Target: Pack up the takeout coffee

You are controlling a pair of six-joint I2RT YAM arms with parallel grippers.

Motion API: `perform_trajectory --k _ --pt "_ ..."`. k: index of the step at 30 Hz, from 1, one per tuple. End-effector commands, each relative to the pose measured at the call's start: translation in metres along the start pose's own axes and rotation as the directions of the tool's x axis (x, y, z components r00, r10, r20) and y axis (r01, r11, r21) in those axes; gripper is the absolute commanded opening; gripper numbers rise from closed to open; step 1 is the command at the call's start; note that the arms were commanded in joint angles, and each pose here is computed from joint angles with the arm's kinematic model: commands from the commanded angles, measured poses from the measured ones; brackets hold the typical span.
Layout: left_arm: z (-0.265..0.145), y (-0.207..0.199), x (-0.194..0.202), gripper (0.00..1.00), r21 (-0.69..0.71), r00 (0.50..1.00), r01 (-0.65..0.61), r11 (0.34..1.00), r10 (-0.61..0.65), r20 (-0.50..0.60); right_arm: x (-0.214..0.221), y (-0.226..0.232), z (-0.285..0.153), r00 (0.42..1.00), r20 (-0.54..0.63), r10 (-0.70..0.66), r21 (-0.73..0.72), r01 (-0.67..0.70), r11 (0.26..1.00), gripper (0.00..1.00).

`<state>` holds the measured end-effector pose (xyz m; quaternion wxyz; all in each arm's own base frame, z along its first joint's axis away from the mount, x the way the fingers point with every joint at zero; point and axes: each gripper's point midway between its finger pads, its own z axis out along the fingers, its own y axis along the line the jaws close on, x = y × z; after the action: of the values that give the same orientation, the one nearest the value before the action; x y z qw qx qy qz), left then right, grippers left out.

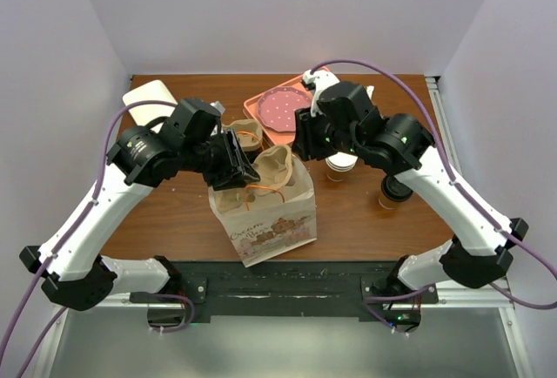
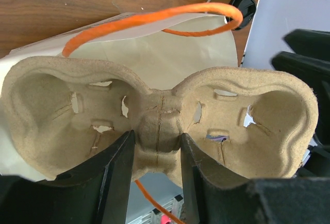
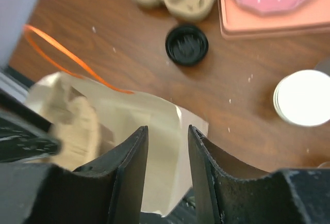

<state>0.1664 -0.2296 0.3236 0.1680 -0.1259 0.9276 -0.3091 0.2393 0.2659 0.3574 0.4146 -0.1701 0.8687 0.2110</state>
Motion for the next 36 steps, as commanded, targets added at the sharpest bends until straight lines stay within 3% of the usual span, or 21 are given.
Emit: perform_trajectory --k 1,5,14,17,18,21,30,36 --pt "-0.006 -0.004 0.004 0.13 0.040 0.999 -0.051 0.998 0.051 -0.007 0.019 0.004 -0.027 0.995 -0.081 -0.049 -0.117 0.040 0.992 0.40" --pt "-0.005 -0.006 0.005 0.13 0.051 0.998 -0.066 0.997 0.067 -0.015 0.040 0.001 -0.013 0.985 -0.150 -0.089 -0.124 0.070 0.990 0.40" --pt "0.002 -0.011 -0.002 0.12 0.052 0.995 -0.098 0.994 0.098 -0.004 0.051 0.003 0.021 0.977 -0.185 -0.107 -0.123 0.085 0.989 0.35" --pt "0.006 -0.017 -0.007 0.12 0.060 0.993 -0.114 0.992 0.113 0.012 0.057 -0.002 0.030 0.973 -0.207 -0.098 -0.091 0.081 0.993 0.30" --pt "0.007 -0.018 -0.009 0.12 0.059 0.993 -0.117 0.991 0.117 0.017 0.055 -0.003 0.033 0.976 -0.196 -0.094 -0.079 0.080 0.994 0.27" --pt "0.007 -0.028 -0.019 0.11 0.067 0.989 -0.141 0.988 0.138 0.044 0.044 -0.011 0.034 0.987 -0.150 -0.055 -0.015 0.053 0.998 0.01" --pt "0.006 -0.068 -0.052 0.10 0.081 0.969 -0.223 0.971 0.212 0.126 0.014 -0.026 0.030 0.999 -0.008 0.047 0.108 -0.046 0.993 0.00" --pt "0.014 -0.056 -0.057 0.10 0.003 0.959 -0.257 0.966 0.255 0.121 0.005 -0.029 0.025 0.991 0.069 0.118 0.117 -0.125 0.985 0.00"
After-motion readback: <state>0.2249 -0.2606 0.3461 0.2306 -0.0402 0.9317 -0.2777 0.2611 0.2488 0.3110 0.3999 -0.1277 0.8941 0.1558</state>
